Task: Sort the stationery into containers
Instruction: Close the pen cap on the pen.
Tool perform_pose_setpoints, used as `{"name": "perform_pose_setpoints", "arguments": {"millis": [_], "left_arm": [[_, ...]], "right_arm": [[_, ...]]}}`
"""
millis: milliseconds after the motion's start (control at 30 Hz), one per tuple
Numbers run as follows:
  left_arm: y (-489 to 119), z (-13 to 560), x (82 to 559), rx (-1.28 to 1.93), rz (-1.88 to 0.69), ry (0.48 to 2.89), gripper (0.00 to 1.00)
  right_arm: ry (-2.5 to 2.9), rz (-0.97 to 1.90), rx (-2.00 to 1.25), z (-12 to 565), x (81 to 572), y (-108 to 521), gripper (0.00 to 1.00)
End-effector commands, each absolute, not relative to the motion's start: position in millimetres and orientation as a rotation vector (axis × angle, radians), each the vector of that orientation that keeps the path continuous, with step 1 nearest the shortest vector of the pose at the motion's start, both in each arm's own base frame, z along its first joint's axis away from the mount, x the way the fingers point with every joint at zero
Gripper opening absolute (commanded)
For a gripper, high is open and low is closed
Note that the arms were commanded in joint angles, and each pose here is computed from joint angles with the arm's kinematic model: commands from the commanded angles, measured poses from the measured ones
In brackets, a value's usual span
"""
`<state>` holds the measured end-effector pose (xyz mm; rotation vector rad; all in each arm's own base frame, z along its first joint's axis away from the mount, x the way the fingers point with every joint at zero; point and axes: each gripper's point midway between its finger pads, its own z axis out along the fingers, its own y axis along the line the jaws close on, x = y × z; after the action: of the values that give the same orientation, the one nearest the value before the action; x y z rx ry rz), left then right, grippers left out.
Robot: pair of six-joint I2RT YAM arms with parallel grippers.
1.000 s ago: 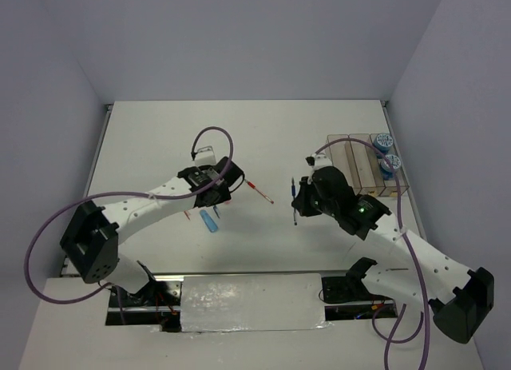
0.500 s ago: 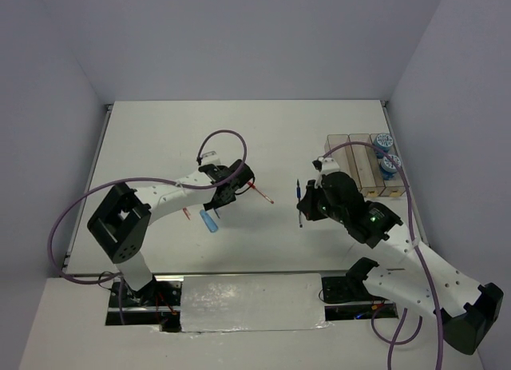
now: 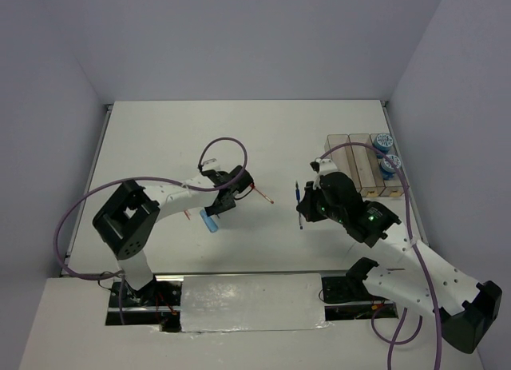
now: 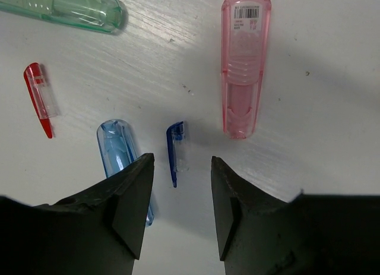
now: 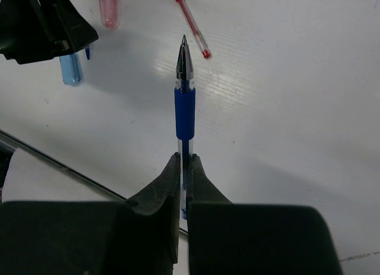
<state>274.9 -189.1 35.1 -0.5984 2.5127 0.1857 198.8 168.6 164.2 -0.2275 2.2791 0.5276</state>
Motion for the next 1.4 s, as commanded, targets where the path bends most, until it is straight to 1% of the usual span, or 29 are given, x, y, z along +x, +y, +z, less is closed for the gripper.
{"name": "perform_pose_setpoints", "arguments": {"millis": [0,167,267,333,400,433,533,567,600,633,833,1000,1067,1100,1200,1300,1333,1367], "left_arm": [[-188,27,277,-0.616,0.184,2.512,0.55],[-183,15,275,-0.634,0.198,2.534,0.55],[-183,11,271,-0.644,0.189,2.543,0.51],[-183,7,269,-0.643,0.184,2.547,0.51],[-182,3,268,-0.642,0.190,2.557,0.45],[-182,2,267,-0.645,0.193,2.560,0.37],[-181,-1,263,-0.653,0.188,2.567,0.25],[-181,1,263,-0.655,0.177,2.564,0.17],[-179,-1,260,-0.656,0.180,2.567,0.14],[-180,-1,261,-0.654,0.167,2.565,0.00],[-177,1,253,-0.637,0.134,2.577,0.00],[-186,27,254,-0.603,-0.083,2.506,0.00],[-196,52,260,-0.591,-0.230,2.435,0.00],[-194,54,257,-0.586,-0.255,2.426,0.00],[-211,103,262,-0.510,-0.492,2.294,0.00],[-231,149,264,-0.397,-0.695,2.151,0.00],[-235,156,260,-0.356,-0.737,2.130,0.00],[-240,172,263,-0.341,-0.797,2.071,0.00]], "right_arm": [[2.258,0.549,-0.258,168,200,173,0.00],[2.263,0.546,-0.268,168,200,174,0.00],[2.265,0.546,-0.271,167,199,174,0.00],[2.267,0.550,-0.270,166,199,174,0.00],[2.268,0.554,-0.276,165,198,175,0.00],[2.268,0.552,-0.272,165,199,175,0.00],[2.269,0.550,-0.271,166,198,174,0.00],[2.267,0.551,-0.273,167,198,174,0.00],[2.264,0.551,-0.273,168,198,174,0.00],[2.261,0.554,-0.275,169,198,174,0.00],[2.240,0.643,-0.321,171,192,186,0.00],[2.210,0.755,-0.365,169,187,202,0.00],[2.170,0.869,-0.421,169,180,217,0.00],[2.164,0.913,-0.421,169,178,222,0.00],[2.197,1.014,-0.404,154,172,237,0.00],[2.150,1.167,-0.382,154,164,260,0.00],[2.095,1.211,-0.402,164,161,273,0.00],[2.094,1.213,-0.379,164,161,276,0.00]]}}
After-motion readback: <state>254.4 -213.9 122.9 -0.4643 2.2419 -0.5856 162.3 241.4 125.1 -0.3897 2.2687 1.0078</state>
